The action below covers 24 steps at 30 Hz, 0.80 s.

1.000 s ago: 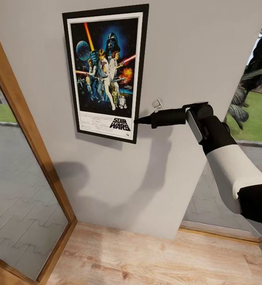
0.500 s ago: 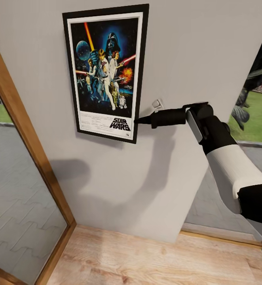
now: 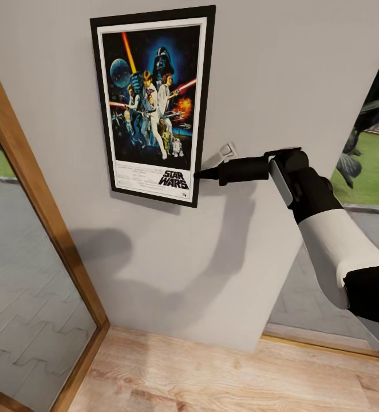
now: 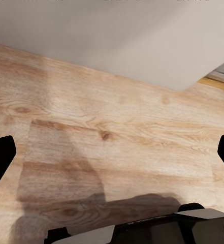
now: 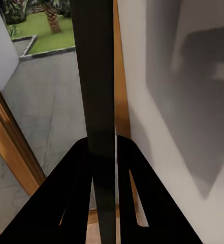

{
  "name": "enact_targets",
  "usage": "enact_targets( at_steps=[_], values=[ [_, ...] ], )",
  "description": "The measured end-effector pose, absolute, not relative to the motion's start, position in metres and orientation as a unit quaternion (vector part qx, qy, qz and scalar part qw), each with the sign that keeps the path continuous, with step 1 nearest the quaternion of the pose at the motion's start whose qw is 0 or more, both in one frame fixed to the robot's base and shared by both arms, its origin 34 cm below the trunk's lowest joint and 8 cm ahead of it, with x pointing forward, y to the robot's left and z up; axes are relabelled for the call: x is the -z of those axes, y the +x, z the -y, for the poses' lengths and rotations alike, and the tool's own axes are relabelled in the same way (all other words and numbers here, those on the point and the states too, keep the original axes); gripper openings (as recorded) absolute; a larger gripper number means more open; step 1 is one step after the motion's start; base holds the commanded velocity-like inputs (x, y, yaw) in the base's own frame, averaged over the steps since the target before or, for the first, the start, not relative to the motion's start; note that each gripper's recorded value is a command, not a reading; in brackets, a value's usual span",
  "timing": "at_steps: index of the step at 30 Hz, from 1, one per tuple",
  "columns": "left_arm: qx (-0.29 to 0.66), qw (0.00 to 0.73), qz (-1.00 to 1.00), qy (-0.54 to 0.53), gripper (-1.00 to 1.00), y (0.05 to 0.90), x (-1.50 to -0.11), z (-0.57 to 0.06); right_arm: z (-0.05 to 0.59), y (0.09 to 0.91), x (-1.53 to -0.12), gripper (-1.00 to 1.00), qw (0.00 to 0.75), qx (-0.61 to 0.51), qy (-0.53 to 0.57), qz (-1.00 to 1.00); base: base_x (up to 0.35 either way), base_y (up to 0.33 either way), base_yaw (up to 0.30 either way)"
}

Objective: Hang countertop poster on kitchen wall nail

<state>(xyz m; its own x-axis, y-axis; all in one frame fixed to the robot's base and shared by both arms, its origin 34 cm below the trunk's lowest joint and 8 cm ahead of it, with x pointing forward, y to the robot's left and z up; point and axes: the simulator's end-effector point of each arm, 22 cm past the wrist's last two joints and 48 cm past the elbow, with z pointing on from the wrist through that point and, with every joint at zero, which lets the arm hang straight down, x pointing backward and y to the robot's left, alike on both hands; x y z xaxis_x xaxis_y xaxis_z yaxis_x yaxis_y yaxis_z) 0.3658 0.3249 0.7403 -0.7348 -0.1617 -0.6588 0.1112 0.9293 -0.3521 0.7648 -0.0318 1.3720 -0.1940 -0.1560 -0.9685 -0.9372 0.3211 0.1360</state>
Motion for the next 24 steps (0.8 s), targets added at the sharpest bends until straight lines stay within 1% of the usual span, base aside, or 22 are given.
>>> enact_targets(
  at_steps=[7, 24],
  values=[
    [0.187, 0.364, -0.912, -0.014, 1.00, 0.3658, -0.7403, -0.3249, 0.0318, 0.7649, -1.3720, -1.00, 0.479, -0.407, -0.417, -0.656, 0.039, 0.000, 0.000],
    [0.188, 0.365, -0.912, -0.014, 1.00, 0.3668, -0.7405, -0.3228, 0.0240, 0.7705, -1.3750, -1.00, 0.482, -0.420, -0.401, -0.656, 0.001, 0.000, 0.000]
  ],
)
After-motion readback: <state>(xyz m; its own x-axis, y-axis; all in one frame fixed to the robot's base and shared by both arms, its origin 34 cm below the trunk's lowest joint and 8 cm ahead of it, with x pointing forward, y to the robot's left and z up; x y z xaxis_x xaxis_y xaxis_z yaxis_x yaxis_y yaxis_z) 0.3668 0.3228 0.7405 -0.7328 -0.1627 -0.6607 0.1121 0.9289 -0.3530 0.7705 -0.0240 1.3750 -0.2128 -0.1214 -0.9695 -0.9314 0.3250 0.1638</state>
